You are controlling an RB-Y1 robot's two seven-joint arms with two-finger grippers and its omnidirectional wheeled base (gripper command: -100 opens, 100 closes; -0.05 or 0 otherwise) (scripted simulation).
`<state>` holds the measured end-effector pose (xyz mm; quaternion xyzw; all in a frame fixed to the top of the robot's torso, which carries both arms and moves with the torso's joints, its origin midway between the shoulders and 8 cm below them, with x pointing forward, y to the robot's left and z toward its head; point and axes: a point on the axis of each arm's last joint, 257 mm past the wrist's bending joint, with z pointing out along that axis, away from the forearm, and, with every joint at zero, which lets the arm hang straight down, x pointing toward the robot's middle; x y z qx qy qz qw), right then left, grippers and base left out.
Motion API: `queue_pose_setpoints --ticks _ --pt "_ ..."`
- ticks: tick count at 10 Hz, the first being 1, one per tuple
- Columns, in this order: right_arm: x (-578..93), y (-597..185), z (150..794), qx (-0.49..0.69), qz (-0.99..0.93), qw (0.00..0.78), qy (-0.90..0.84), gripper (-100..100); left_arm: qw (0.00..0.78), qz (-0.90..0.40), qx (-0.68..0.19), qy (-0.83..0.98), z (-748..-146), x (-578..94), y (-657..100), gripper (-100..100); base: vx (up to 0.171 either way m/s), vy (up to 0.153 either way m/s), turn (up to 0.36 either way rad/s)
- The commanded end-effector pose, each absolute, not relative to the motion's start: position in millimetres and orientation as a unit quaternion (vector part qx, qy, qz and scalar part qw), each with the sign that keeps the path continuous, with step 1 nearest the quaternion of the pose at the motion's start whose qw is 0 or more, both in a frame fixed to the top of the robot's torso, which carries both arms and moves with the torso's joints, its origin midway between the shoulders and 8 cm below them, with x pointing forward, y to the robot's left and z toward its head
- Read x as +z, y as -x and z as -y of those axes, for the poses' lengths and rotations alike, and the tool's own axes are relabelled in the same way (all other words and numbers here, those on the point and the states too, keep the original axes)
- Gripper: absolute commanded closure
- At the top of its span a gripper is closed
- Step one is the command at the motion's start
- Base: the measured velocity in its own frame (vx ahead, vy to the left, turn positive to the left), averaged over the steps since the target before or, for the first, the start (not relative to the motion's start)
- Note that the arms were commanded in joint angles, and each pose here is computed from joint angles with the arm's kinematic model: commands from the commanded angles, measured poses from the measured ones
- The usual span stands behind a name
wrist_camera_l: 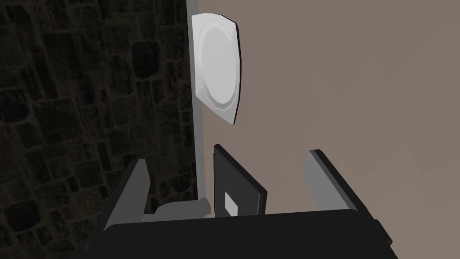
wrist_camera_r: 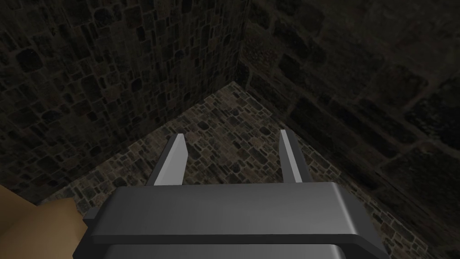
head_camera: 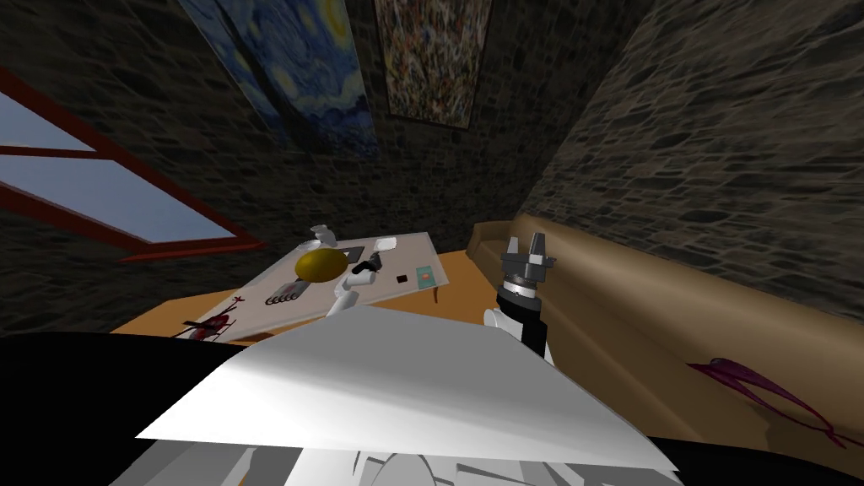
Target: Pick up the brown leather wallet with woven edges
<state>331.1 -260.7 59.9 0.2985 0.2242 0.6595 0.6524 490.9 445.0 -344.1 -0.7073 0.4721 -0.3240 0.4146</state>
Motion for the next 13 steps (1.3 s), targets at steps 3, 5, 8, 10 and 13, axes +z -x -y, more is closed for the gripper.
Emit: queue_pose_setpoints --ticks 3,5,8,10,13 --pt "60 -331 261 0.659 -0.224 0.652 -0.299 0 0.373 -0.467 -0.287 0.748 -458 -383 -480 -100 -0.01 0.02 -0.153" --pt "60 -331 261 0.659 -0.224 0.652 -0.299 0 0.352 -0.461 -0.27 0.769 -464 -398 -475 -100 -0.009 0.022 -0.144" --pt "60 -331 261 0.659 -0.224 0.652 -0.299 0 0.322 -0.454 -0.246 0.793 -469 -423 -463 -100 -0.01 0.014 -0.087" --pt "60 -331 261 0.659 -0.224 0.652 -0.299 0 0.299 -0.446 -0.231 0.811 -472 -436 -457 -100 -0.009 0.013 -0.156" --pt "60 -331 261 0.659 -0.224 0.652 -0.299 0 0.267 -0.437 -0.206 0.834 -473 -460 -442 -100 -0.008 0.011 -0.083"
